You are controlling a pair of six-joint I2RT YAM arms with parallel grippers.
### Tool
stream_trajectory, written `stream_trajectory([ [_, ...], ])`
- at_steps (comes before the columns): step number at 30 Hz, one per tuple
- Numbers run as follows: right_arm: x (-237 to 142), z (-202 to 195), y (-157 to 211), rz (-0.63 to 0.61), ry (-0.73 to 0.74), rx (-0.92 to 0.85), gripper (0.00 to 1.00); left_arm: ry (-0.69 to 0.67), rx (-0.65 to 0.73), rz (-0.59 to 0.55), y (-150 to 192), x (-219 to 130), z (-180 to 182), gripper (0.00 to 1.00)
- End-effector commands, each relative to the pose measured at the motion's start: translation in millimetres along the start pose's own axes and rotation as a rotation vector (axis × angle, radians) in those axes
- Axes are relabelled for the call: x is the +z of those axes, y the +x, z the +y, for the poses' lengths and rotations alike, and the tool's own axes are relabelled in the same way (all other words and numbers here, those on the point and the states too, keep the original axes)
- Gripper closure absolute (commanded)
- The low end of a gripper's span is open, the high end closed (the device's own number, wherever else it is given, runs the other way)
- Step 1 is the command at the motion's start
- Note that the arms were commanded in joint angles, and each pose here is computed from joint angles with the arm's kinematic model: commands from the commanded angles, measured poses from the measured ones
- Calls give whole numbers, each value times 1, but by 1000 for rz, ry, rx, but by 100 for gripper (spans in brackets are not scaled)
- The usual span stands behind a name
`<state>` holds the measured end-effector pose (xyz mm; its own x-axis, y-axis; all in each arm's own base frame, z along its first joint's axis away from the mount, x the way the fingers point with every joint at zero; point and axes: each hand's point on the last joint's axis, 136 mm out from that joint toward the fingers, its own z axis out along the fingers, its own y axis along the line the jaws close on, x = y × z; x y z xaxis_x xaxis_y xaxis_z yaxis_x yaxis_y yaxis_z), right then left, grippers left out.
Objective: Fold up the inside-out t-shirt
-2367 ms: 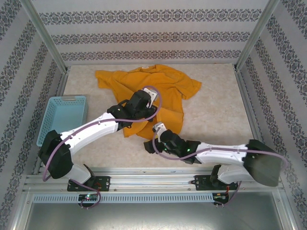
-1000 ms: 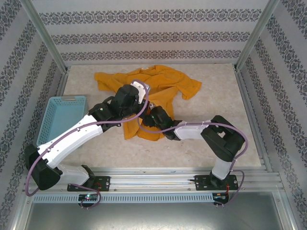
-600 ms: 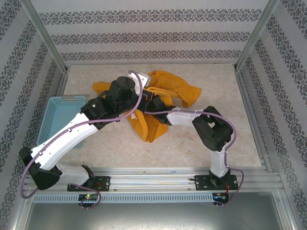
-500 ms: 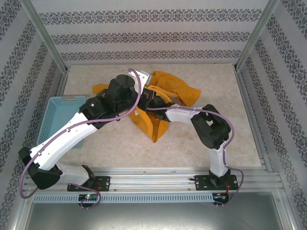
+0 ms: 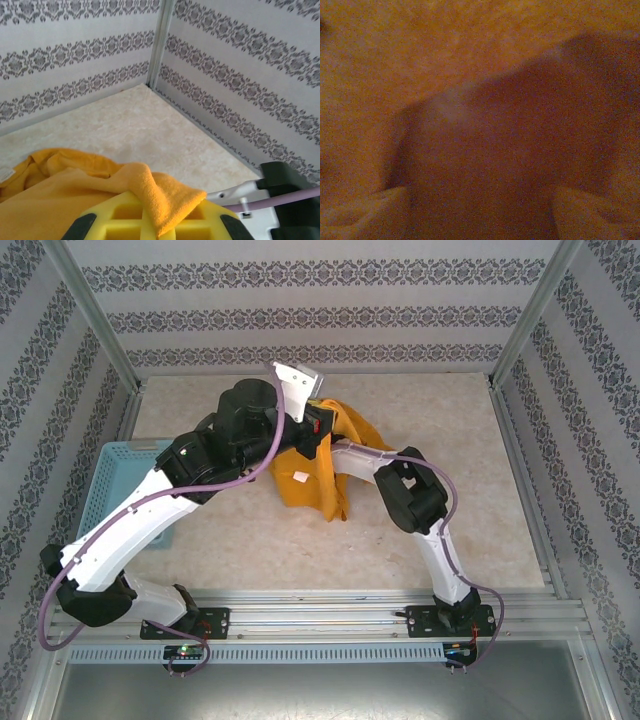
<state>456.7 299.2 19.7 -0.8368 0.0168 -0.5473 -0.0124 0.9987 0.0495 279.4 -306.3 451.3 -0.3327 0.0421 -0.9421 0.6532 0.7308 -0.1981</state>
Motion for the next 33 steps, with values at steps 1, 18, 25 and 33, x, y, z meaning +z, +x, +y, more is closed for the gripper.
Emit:
stream_trajectory([
  [1,16,-23,20,132,104,11,28,57,-2,-96,-30,-22,-17,100],
  [18,-33,26,22,28,-170,-224,100,-448,-27,-46,-17,-12,110,100],
  [25,-105,33,39,-125,-373,-276,100,-675,-291,123,46,10,239,100],
  [33,-179,29,49,-291,-612,-258,100,-875,-494,398,161,34,341,100],
])
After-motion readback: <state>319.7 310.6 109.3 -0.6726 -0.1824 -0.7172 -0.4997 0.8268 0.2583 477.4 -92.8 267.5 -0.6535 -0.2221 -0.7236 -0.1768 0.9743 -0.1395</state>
